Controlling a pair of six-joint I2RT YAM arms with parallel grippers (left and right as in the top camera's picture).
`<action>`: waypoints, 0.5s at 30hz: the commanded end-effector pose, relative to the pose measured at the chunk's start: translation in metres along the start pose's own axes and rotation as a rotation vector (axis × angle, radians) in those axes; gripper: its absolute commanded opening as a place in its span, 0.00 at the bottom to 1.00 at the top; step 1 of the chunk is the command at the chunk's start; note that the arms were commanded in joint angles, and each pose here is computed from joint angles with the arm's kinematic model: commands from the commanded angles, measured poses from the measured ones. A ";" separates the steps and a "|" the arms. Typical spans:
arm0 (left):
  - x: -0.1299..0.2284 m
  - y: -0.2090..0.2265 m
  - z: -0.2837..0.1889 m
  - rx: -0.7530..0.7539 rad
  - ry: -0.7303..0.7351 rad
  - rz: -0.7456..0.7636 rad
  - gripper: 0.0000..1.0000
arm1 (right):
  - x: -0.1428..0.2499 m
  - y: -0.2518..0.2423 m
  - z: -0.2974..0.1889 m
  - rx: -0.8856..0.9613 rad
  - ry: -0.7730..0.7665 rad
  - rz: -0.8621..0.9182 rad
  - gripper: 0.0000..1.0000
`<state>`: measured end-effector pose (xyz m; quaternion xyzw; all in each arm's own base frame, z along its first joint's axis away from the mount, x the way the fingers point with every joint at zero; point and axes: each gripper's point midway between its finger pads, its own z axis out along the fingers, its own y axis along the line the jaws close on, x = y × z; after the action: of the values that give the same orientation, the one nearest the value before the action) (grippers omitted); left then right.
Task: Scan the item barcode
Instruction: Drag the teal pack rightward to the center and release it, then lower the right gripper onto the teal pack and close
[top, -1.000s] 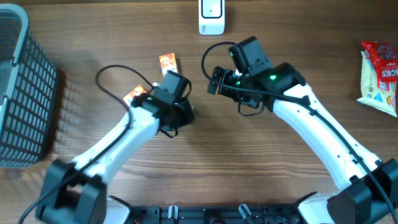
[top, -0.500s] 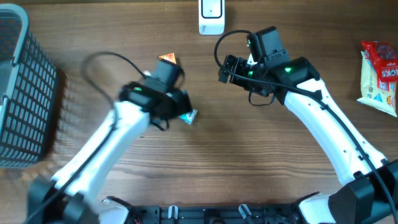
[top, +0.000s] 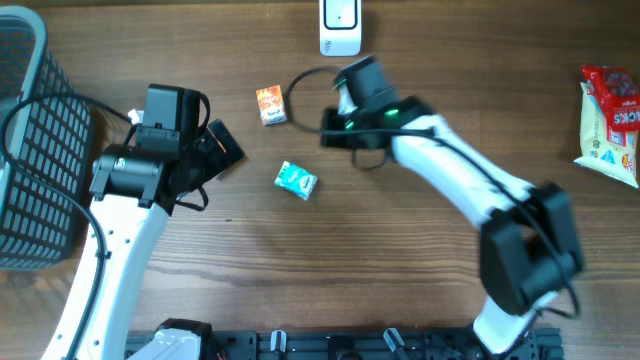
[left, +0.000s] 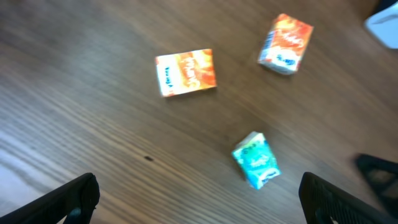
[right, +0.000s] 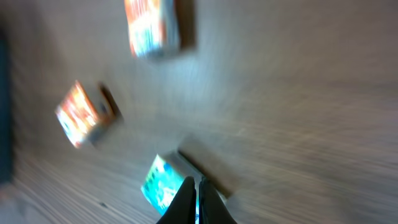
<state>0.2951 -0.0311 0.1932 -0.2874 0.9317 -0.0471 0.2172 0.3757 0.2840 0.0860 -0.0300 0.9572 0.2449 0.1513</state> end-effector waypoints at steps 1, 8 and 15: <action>-0.009 0.016 0.003 -0.092 -0.045 0.003 1.00 | 0.043 0.023 0.041 -0.029 0.115 -0.103 0.04; -0.017 0.034 0.000 -0.192 -0.101 0.010 1.00 | 0.076 0.026 0.077 0.089 0.130 -0.060 0.04; -0.018 0.041 -0.001 -0.225 -0.111 0.013 1.00 | 0.084 -0.007 0.070 0.267 0.129 0.017 0.04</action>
<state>0.2874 0.0027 0.1918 -0.3022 0.9238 0.0497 0.2297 0.3133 0.3386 0.0174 -0.0553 0.9778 0.1832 0.0850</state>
